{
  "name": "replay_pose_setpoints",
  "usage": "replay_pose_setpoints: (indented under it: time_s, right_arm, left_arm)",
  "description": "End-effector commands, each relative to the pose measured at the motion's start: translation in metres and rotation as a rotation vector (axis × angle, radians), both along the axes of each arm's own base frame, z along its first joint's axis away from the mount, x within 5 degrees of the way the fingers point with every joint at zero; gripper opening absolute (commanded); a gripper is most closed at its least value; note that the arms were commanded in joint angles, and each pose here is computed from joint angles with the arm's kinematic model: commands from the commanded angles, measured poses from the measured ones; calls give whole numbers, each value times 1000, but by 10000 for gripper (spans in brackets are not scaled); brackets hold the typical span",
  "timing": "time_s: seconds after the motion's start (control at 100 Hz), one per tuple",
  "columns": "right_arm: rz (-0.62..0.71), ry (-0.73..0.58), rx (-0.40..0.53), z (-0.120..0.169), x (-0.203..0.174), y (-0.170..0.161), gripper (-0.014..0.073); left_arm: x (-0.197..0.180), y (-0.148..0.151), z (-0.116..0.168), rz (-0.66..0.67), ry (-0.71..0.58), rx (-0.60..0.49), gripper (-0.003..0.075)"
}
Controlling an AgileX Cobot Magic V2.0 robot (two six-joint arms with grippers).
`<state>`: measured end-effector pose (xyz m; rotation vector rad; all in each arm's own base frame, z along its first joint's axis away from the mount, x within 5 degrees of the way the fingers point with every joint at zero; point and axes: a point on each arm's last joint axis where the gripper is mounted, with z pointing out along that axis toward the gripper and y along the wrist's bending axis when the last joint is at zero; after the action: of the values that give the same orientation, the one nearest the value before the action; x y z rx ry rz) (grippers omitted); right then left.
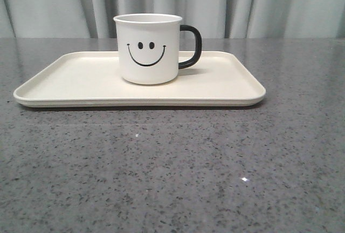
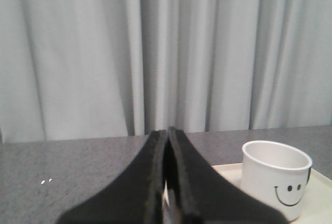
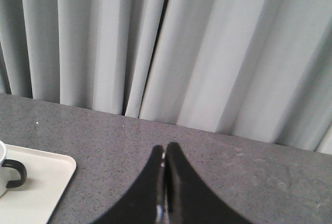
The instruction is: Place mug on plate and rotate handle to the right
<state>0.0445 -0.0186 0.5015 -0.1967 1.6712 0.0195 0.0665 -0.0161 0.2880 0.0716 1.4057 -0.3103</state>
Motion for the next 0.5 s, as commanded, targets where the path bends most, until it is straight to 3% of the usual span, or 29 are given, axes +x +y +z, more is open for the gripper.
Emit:
replay_pose_setpoints:
  time_s: [0.0, 0.49]
  right_arm:
    - [-6, -84, -10, 10, 2, 1, -118]
    - [-6, -85, -10, 10, 2, 1, -118]
  left_arm:
    - [-6, 5, 1, 42, -98, -74, -20]
    - [-17, 14, -56, 164, -101, -79, -20]
